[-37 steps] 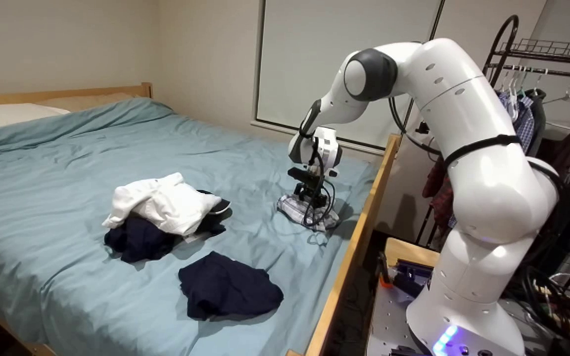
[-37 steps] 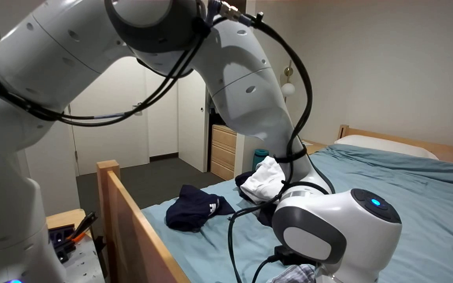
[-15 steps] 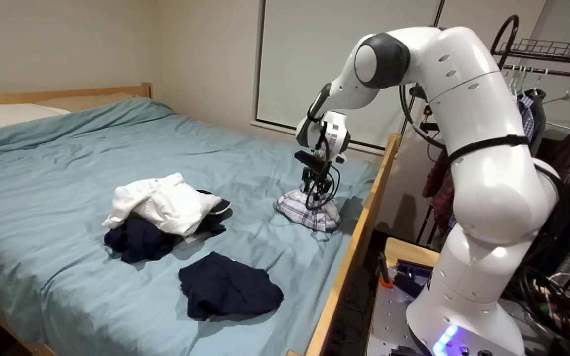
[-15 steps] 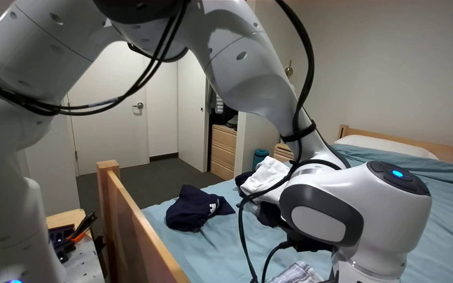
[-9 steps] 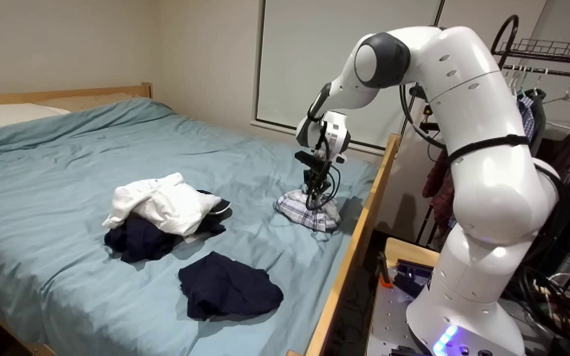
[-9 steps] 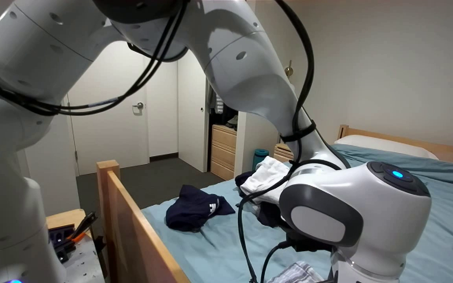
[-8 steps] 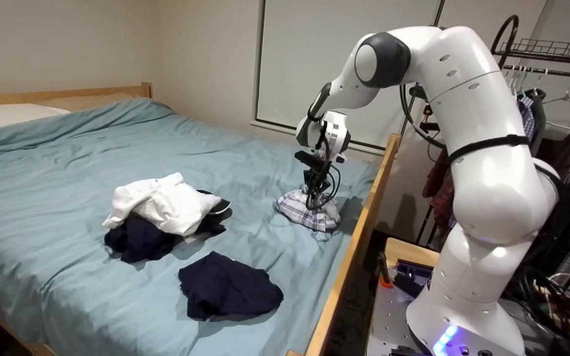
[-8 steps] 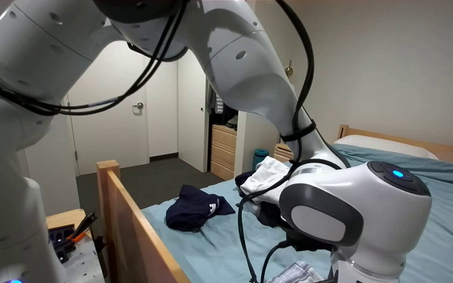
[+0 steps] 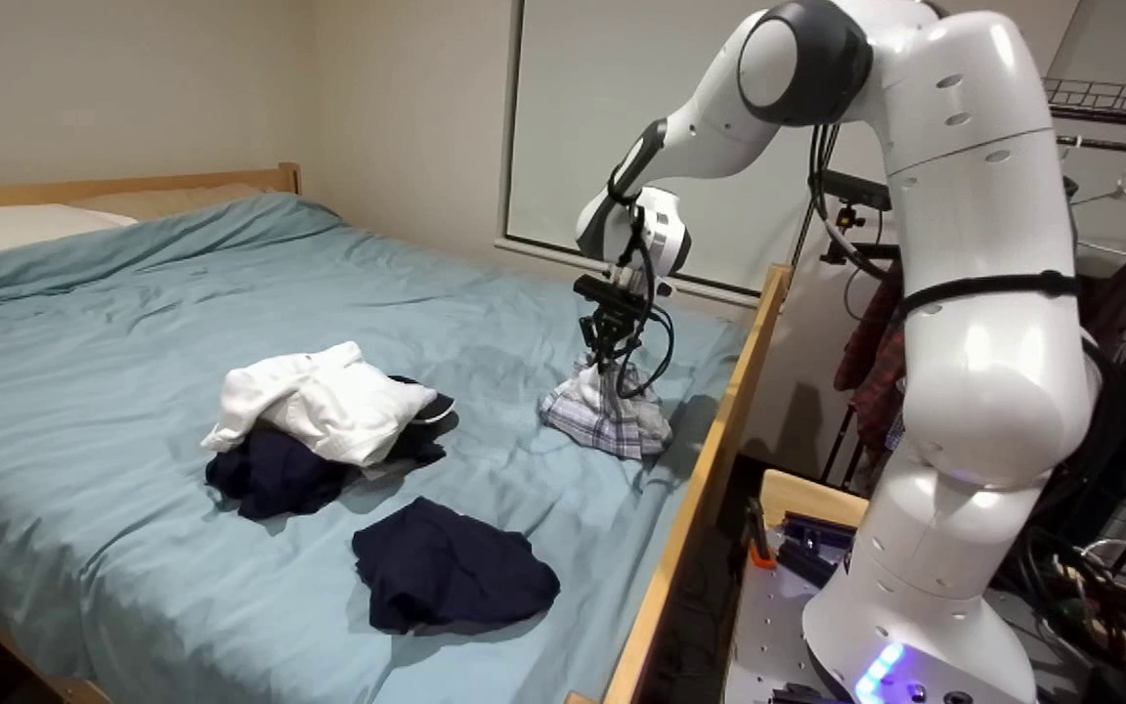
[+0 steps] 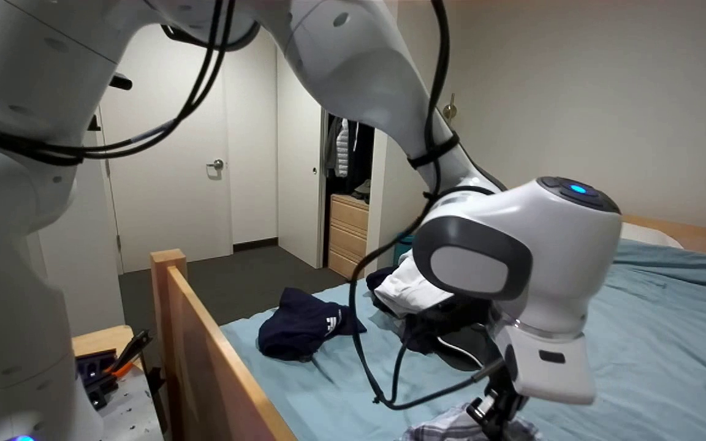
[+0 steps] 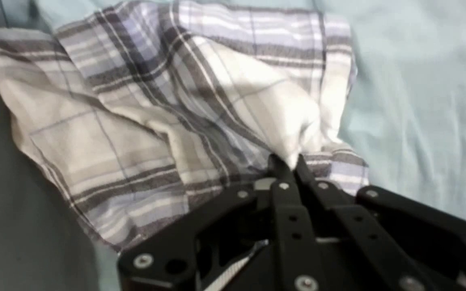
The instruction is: Move the pajama pants slightly to the right, unfold them, then put them back
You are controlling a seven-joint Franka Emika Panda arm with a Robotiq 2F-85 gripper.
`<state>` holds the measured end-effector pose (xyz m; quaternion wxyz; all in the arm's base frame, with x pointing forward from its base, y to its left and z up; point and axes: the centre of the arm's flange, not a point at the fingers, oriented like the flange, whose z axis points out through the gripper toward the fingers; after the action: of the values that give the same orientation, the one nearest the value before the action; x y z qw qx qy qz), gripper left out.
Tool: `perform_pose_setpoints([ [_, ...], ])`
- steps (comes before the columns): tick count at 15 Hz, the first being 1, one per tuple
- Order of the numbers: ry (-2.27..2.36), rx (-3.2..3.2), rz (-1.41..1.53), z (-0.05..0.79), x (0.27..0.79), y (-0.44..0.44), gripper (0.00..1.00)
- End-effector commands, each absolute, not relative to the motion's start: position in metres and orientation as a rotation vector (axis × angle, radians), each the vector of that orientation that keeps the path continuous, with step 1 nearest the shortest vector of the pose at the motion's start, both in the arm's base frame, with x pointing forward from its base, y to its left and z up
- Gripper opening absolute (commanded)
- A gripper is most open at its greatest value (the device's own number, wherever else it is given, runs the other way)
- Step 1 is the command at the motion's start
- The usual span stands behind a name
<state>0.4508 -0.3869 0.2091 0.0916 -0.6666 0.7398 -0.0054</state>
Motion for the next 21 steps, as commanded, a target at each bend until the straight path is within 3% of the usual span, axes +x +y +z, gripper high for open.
perform_pose_setpoints([
  [1,1.983,-2.185,0.026,0.232,0.435,-0.295,0.04],
  [5,1.727,-2.367,0.132,0.230,0.448,-0.208,0.04],
  [6,1.845,-2.291,0.123,0.219,0.459,-0.239,0.04],
  [11,1.727,-2.356,0.165,0.218,0.458,-0.211,0.04],
  [16,1.435,-2.529,0.291,0.182,0.539,-0.147,0.04],
  [21,1.107,-2.673,0.443,0.171,0.569,-0.052,0.04],
])
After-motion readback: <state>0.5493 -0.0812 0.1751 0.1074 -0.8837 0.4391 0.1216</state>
